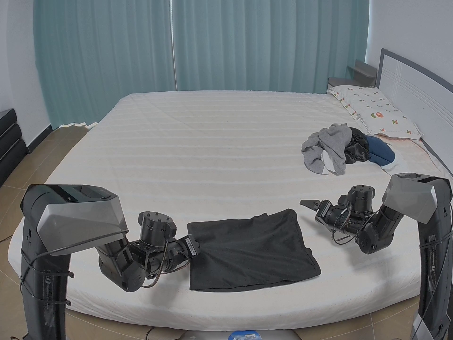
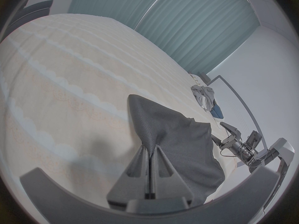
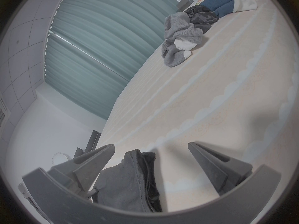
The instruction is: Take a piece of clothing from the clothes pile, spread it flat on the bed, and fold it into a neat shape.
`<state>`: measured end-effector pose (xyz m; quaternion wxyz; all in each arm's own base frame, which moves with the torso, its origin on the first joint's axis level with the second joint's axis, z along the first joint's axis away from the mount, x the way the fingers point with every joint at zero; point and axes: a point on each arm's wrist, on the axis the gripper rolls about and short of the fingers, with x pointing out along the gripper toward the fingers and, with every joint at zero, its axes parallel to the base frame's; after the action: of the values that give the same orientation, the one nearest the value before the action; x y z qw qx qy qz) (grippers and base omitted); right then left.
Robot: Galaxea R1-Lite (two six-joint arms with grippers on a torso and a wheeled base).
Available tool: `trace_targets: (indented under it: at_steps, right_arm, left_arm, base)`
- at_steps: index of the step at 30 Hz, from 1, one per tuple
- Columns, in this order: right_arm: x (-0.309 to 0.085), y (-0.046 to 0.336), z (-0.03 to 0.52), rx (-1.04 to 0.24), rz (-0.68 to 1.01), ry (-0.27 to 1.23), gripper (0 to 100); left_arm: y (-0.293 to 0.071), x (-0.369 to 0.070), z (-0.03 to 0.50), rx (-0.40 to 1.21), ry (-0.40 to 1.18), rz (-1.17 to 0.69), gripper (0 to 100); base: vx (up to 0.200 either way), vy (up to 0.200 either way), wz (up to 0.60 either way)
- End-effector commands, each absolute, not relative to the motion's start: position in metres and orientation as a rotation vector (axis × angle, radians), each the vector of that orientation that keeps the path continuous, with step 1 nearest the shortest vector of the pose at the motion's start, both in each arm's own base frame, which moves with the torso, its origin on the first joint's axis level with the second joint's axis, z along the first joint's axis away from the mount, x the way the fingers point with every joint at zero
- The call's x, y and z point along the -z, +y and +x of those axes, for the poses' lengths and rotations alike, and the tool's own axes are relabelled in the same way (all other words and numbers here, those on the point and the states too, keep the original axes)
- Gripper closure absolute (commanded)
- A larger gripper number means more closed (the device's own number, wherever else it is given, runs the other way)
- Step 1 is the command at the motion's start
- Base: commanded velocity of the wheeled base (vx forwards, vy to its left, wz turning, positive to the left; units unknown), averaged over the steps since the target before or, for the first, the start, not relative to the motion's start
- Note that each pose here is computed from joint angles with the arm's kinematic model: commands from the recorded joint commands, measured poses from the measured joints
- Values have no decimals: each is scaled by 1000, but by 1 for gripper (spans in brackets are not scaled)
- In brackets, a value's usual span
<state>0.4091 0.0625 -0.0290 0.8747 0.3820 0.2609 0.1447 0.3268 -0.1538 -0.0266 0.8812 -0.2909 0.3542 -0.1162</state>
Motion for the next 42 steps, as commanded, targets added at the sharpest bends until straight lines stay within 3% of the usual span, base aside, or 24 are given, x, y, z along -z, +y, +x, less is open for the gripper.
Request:
trace_targets:
  at_steps: [1,42]
  right_arm:
    - [29,63,408,-303,798,548,0]
    - [28,63,406,-300,803,552,0]
  left_arm:
    - [-151,22,326,239,729,-610,100]
    - [-127,18,324,172,732,-644,100]
  base:
    - [0,200,0]
    - [0,200,0]
